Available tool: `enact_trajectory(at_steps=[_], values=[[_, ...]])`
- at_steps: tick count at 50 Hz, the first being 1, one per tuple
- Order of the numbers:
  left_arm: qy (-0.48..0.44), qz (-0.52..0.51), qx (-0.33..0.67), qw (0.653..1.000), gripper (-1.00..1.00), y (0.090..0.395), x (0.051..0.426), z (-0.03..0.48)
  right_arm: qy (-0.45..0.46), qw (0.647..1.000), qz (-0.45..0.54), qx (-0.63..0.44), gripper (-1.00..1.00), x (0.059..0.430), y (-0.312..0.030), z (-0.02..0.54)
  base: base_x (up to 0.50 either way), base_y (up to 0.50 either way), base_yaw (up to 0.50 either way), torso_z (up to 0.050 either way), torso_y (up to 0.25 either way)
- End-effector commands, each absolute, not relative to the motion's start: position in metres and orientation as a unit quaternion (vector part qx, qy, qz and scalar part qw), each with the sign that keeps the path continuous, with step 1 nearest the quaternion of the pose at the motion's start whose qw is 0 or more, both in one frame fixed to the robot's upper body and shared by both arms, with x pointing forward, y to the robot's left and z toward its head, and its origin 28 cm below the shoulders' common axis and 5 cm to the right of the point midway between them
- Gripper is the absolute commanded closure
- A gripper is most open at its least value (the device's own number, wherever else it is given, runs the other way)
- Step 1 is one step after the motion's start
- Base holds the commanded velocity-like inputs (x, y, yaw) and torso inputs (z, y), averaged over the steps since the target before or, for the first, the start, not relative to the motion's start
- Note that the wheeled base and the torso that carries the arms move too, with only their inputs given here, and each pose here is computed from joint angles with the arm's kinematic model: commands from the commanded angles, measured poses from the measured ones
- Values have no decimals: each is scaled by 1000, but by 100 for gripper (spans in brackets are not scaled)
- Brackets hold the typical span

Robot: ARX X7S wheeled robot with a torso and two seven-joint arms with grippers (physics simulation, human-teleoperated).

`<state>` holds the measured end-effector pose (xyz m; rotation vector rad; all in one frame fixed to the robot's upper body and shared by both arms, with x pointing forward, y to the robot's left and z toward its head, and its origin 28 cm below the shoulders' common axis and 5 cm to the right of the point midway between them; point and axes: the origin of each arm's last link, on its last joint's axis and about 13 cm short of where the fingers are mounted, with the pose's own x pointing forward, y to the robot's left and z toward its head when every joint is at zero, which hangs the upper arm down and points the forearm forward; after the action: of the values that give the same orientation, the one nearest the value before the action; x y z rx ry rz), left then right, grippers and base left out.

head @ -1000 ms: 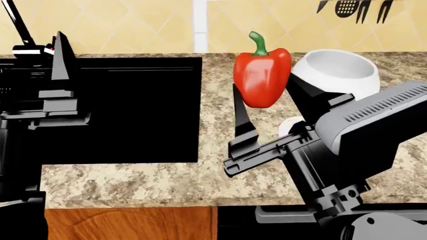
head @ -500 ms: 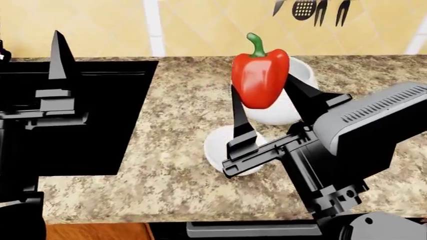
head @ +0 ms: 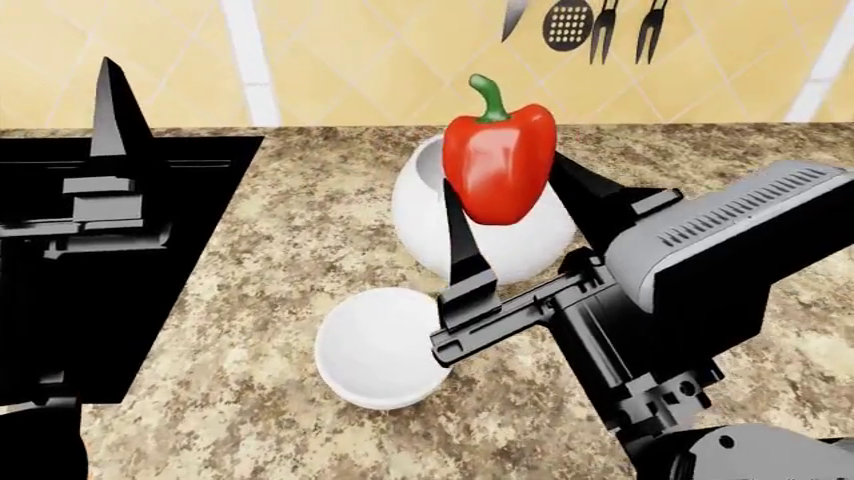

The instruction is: Pick the pears and kiwis from the sink and place them in one bowl. Place the bell pepper in the other bowl. Then turn off the sink faucet.

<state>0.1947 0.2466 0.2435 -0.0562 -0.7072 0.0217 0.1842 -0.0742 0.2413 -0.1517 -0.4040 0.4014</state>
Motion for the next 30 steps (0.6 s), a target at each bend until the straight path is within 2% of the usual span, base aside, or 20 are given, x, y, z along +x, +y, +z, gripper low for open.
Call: enact_trajectory(at_steps=[1, 8, 15, 22, 30], values=[[-352, 16, -30, 935, -100, 248, 193, 245, -158, 951, 244, -107, 100, 178, -61, 248, 0, 0, 0, 0, 0], [-352, 16, -32, 935, -100, 250, 192, 246, -92, 934, 337, -76, 100, 170, -52, 266, 0, 0, 0, 0, 0], [-354, 19, -37, 934, -100, 252, 190, 248, -4, 923, 381, -62, 100, 164, -47, 273, 0, 0, 0, 0, 0], [-358, 20, -41, 932, -100, 253, 187, 251, 94, 918, 382, -56, 100, 167, -46, 271, 0, 0, 0, 0, 0], [-361, 22, -41, 931, -100, 254, 186, 252, 146, 915, 375, -31, 100, 170, -52, 276, 0, 0, 0, 0, 0]])
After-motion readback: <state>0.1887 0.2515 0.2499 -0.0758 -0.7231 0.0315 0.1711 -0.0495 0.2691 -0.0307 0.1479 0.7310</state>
